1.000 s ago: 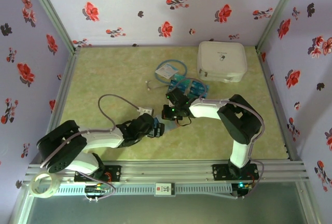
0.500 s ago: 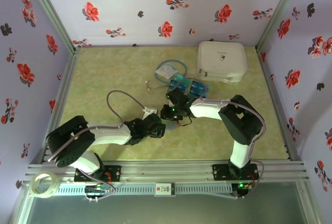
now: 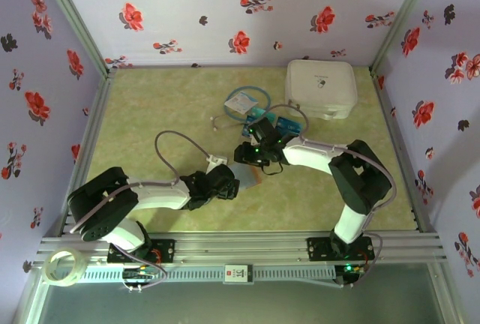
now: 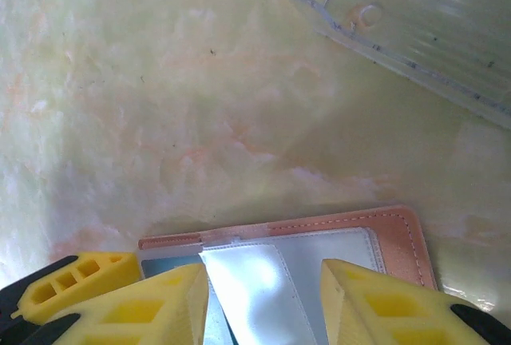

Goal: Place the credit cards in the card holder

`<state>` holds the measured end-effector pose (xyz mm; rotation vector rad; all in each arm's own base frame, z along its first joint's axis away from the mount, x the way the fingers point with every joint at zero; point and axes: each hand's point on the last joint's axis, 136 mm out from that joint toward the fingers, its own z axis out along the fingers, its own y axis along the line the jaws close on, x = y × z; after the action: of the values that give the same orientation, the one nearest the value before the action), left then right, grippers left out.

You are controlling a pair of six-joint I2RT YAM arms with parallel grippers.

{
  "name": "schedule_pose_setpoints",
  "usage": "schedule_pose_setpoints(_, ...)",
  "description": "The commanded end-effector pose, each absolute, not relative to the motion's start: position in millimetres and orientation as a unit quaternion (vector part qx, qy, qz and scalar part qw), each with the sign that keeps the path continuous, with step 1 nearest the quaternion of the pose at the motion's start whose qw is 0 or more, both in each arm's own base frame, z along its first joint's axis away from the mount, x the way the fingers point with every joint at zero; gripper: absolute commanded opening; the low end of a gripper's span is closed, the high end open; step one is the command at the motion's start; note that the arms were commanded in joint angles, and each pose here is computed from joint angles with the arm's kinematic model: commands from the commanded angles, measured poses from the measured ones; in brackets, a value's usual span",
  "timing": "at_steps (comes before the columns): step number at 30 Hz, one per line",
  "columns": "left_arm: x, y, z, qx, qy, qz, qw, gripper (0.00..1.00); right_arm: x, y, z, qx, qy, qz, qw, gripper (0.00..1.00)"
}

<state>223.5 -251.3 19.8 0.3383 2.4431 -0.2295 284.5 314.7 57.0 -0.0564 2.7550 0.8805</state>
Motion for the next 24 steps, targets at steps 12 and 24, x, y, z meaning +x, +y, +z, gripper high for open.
schedule_pose_setpoints(12,209,-248,-7,0.143,0.945,-0.082,0.283,0.95,271,326,38,-0.028,0.941,0.327,0.081,0.39)
schedule_pose_setpoints(24,221,-244,59,0.124,0.916,-0.122,0.36,1.0,252,348,84,-0.06,0.925,0.364,0.087,0.37)
